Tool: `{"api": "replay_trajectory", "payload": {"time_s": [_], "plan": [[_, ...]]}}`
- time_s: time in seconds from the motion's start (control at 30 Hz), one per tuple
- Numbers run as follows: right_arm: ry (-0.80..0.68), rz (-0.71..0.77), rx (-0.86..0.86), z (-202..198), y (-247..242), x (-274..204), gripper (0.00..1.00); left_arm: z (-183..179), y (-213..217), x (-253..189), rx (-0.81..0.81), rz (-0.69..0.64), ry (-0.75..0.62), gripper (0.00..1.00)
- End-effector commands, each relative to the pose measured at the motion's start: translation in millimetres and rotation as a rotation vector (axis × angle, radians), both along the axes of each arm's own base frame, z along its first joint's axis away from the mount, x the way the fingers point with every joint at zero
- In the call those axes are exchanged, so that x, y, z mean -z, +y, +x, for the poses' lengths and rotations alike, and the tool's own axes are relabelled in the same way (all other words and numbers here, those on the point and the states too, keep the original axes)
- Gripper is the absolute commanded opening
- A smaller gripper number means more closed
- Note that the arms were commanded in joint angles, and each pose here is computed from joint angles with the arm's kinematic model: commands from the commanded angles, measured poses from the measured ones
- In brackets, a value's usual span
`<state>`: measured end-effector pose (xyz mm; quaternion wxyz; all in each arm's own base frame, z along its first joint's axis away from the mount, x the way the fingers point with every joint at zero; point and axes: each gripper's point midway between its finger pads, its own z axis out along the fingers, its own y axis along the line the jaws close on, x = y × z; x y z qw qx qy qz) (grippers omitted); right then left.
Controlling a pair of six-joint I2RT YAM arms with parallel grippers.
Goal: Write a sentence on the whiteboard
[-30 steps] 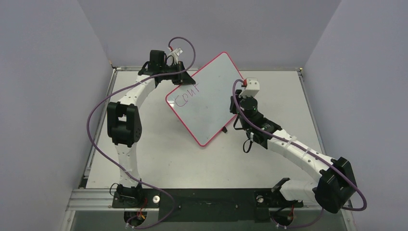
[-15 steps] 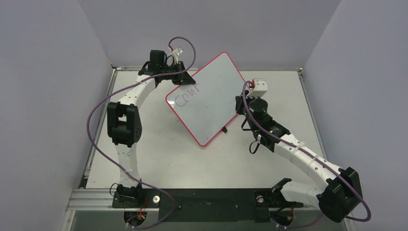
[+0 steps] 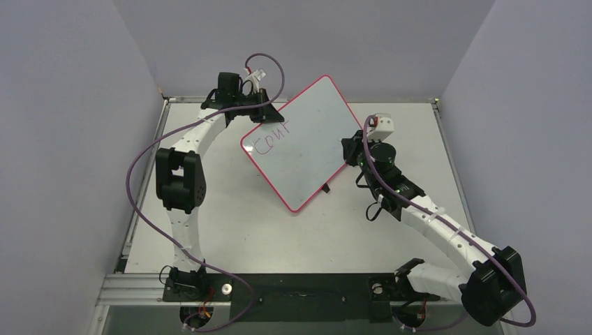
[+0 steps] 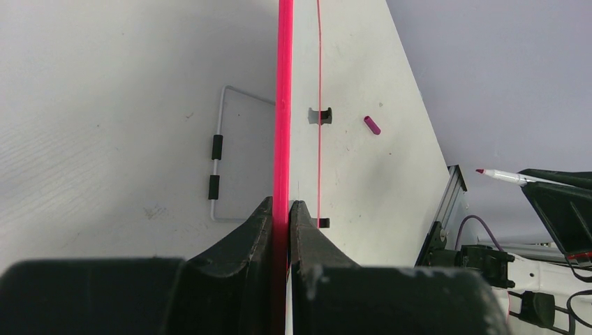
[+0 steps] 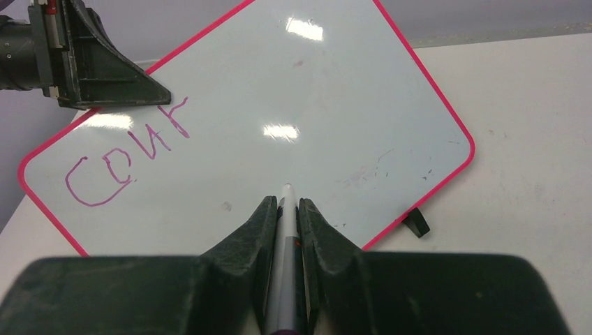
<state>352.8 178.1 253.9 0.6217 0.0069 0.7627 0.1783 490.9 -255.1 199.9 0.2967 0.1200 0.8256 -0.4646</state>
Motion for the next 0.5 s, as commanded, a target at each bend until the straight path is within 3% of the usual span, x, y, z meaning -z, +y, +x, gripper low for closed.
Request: {"api": "replay_trajectory", "payload": {"time_s": [0.0,0.47], "plan": [[-0.045,0.096,-0.060,3.5,6.9,-16.8,0.00,14.6,-1.4,-13.9,-0.030,0.082,-0.155,0.00],[-0.045,0.111,-0.089,7.6,11.6,-9.7,0.00,11.3,-13.1,-10.7,0.007,0.079,-0.149,0.00]]}}
